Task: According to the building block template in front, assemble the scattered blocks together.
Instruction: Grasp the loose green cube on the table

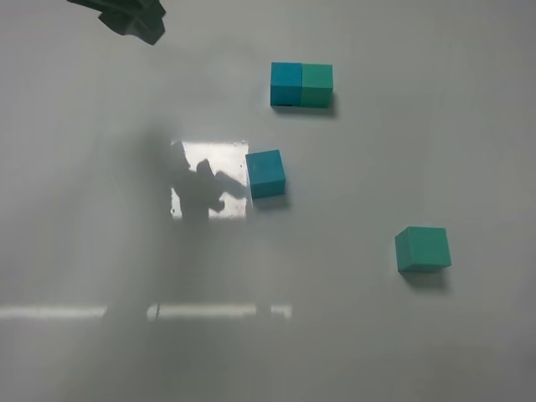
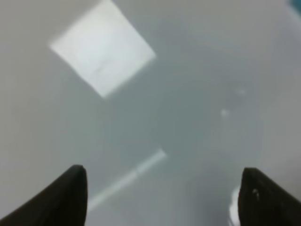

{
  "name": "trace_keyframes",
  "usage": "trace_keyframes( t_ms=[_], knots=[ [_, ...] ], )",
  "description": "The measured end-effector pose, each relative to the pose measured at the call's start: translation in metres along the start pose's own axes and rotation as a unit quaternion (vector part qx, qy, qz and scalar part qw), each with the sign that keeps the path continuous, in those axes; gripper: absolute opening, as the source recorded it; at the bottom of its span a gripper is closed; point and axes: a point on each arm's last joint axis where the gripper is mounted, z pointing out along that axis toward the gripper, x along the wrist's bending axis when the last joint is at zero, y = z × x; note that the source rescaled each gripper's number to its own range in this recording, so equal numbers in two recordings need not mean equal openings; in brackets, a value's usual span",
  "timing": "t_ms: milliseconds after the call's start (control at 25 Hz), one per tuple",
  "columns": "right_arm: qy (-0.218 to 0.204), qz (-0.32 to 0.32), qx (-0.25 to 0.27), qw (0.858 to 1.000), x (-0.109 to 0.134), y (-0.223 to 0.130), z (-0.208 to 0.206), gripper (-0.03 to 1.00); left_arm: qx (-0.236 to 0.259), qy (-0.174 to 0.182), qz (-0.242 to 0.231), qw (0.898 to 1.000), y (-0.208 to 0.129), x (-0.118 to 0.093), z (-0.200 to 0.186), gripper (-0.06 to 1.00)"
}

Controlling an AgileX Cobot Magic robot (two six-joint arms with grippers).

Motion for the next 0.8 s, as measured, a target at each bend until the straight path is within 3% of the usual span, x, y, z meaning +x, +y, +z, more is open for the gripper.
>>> trace_keyframes(
  t_ms=[200,360,440,600,800],
  knots=[
    [0.000,0.000,0.000,1.000,0.000,0.000,0.000,0.09,0.020,0.050,-0.136,0.989,-0.039,0.083,-0.017,0.70],
    [0.000,0.000,0.000,1.000,0.000,0.000,0.000,0.09,0.057,0.104,-0.189,0.975,-0.080,0.120,-0.036,0.61],
    [0.000,0.000,0.000,1.000,0.000,0.000,0.000,0.09,0.082,0.120,-0.203,0.968,-0.102,0.125,-0.043,0.56],
    [0.000,0.000,0.000,1.000,0.000,0.000,0.000,0.09,0.084,0.151,-0.228,0.958,-0.140,0.120,-0.065,0.52],
    [0.000,0.000,0.000,1.000,0.000,0.000,0.000,0.09,0.081,0.168,-0.253,0.949,-0.190,0.090,-0.090,0.52]
  ],
)
